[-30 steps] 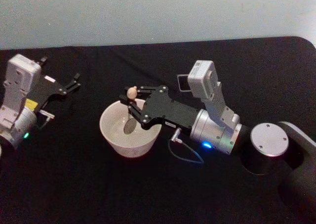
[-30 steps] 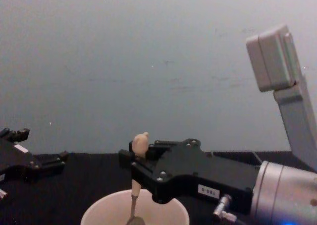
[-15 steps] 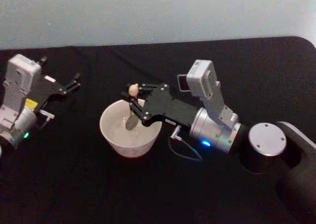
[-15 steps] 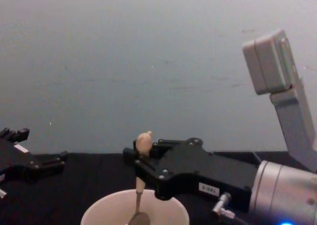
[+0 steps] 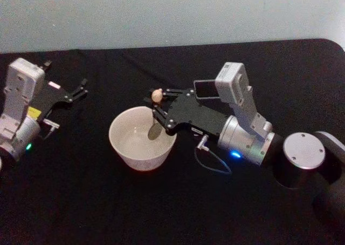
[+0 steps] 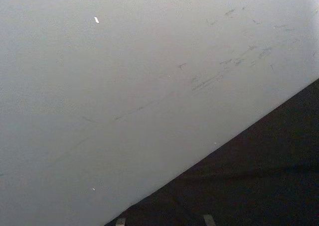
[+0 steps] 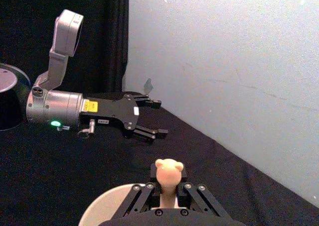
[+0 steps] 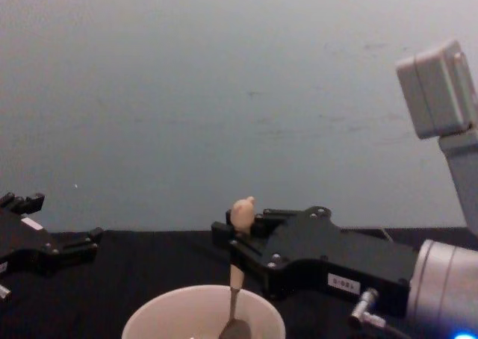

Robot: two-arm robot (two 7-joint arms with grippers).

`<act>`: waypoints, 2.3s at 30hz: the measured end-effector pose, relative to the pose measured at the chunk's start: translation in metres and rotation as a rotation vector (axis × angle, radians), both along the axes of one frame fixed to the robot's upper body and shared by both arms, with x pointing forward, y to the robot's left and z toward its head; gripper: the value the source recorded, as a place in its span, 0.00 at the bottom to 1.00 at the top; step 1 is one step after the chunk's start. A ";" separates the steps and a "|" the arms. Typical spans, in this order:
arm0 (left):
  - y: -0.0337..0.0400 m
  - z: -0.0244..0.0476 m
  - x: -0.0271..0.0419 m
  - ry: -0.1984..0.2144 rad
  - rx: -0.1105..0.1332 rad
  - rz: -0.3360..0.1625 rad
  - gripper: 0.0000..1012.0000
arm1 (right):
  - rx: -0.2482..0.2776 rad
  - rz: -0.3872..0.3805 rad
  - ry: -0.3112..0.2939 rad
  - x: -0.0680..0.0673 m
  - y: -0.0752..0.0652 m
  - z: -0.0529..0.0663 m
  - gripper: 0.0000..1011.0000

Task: Pick up the stirring spoon with one hand, stir inside the cup, then place it back in its original position.

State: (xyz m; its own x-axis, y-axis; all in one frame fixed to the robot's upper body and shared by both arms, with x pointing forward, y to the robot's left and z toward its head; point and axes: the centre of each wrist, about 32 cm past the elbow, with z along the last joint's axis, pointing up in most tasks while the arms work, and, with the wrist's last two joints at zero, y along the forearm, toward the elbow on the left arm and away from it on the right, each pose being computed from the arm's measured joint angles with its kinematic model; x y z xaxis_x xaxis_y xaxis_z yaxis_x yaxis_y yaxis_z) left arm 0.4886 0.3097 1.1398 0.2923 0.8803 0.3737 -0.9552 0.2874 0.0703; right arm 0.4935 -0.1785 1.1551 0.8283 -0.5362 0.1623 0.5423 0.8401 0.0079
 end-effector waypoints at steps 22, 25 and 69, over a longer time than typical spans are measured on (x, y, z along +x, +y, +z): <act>0.0000 0.0000 0.0000 0.000 0.000 0.000 0.99 | 0.003 0.051 0.058 -0.024 -0.006 0.001 0.17; 0.0000 0.0000 0.0000 0.000 0.000 0.000 0.99 | 0.003 0.060 0.060 -0.025 -0.005 0.001 0.17; 0.0000 0.0000 0.0000 0.000 0.000 0.000 0.99 | 0.011 -0.025 0.041 -0.001 0.016 -0.001 0.17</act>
State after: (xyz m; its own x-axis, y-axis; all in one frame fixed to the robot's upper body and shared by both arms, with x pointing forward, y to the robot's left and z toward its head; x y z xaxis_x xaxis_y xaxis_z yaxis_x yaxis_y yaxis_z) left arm 0.4886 0.3097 1.1397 0.2923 0.8803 0.3737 -0.9553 0.2873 0.0704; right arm 0.4927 -0.1627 1.1538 0.8206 -0.5581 0.1227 0.5630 0.8264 -0.0058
